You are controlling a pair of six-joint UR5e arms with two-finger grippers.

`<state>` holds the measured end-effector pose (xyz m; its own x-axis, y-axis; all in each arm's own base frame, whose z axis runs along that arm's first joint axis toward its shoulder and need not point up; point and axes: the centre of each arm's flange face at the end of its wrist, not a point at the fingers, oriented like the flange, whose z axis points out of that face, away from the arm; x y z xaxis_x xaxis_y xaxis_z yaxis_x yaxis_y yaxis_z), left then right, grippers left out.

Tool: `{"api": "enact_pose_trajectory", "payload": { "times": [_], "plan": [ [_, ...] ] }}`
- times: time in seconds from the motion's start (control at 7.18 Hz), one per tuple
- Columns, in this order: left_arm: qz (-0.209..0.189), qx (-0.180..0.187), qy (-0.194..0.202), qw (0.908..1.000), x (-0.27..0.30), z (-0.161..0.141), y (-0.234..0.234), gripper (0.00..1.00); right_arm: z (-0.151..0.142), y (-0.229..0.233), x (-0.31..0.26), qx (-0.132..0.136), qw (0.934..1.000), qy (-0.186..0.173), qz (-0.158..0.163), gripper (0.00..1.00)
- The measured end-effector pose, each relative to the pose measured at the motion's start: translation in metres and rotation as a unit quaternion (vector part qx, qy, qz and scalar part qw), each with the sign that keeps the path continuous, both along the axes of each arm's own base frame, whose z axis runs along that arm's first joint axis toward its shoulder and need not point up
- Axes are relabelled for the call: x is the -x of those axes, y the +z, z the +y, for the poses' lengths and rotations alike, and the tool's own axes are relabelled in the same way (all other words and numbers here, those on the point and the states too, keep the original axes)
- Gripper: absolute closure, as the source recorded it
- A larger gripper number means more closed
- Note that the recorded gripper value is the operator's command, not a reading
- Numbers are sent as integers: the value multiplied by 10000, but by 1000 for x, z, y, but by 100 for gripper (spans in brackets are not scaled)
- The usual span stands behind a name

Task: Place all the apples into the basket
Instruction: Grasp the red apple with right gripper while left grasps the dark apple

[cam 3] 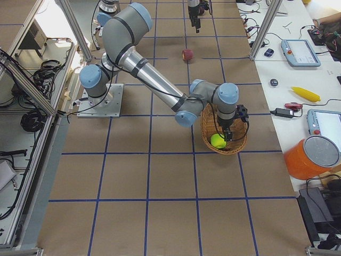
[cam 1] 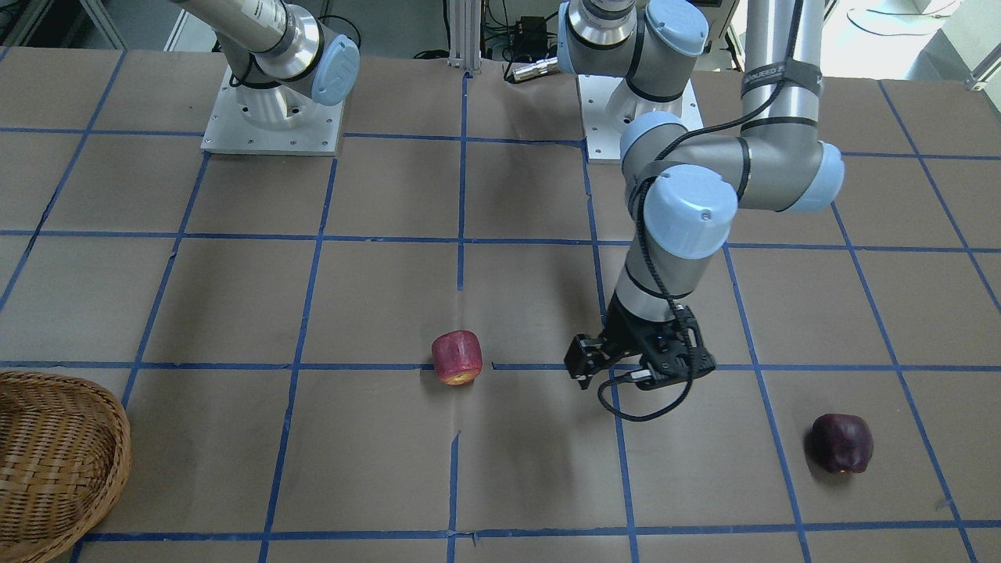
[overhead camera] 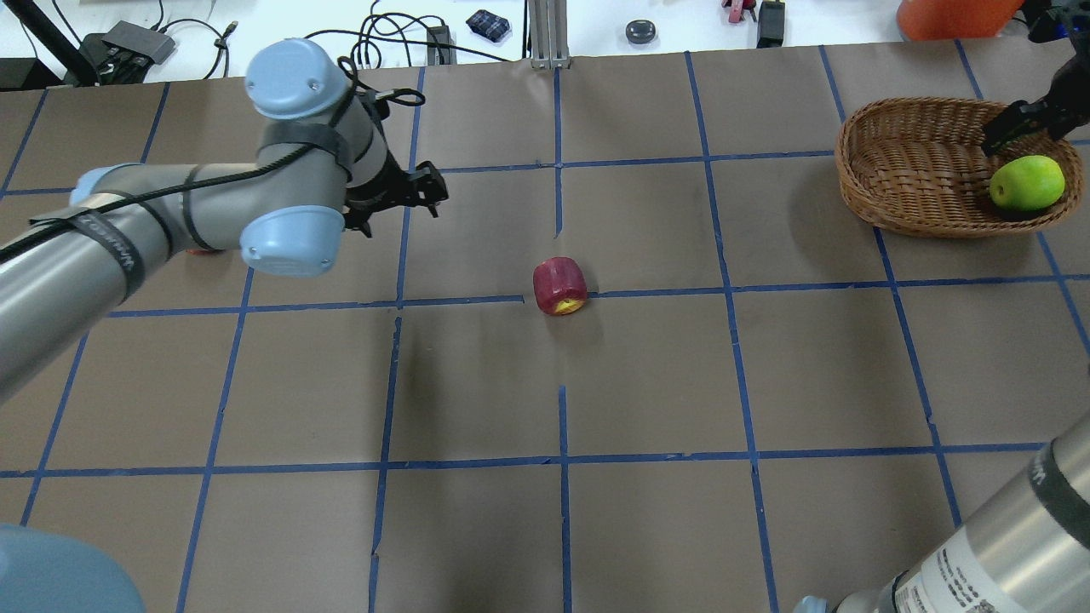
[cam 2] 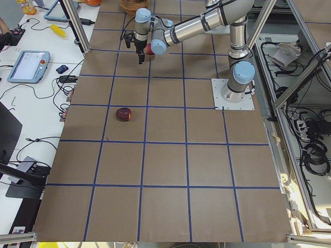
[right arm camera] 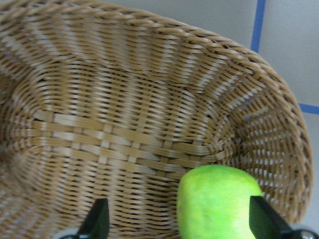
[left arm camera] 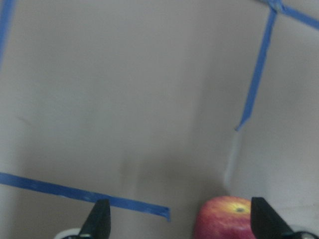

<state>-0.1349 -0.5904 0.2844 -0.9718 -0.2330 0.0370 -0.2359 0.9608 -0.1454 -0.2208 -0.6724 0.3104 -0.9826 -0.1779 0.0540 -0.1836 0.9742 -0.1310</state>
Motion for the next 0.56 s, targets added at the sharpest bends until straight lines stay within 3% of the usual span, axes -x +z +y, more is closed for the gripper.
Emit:
{"api": "enact_pose_trajectory", "payload": {
  "times": [0.28, 0.56],
  "plan": [
    [-287, -342, -686, 9966, -97, -4, 7, 0, 9, 38, -125, -573, 9973, -235, -392, 0],
    [-546, -535, -1339, 9880, -203, -11, 10, 0, 19, 34, -287, -1000, 9918, -626, -498, 0]
  ]
}}
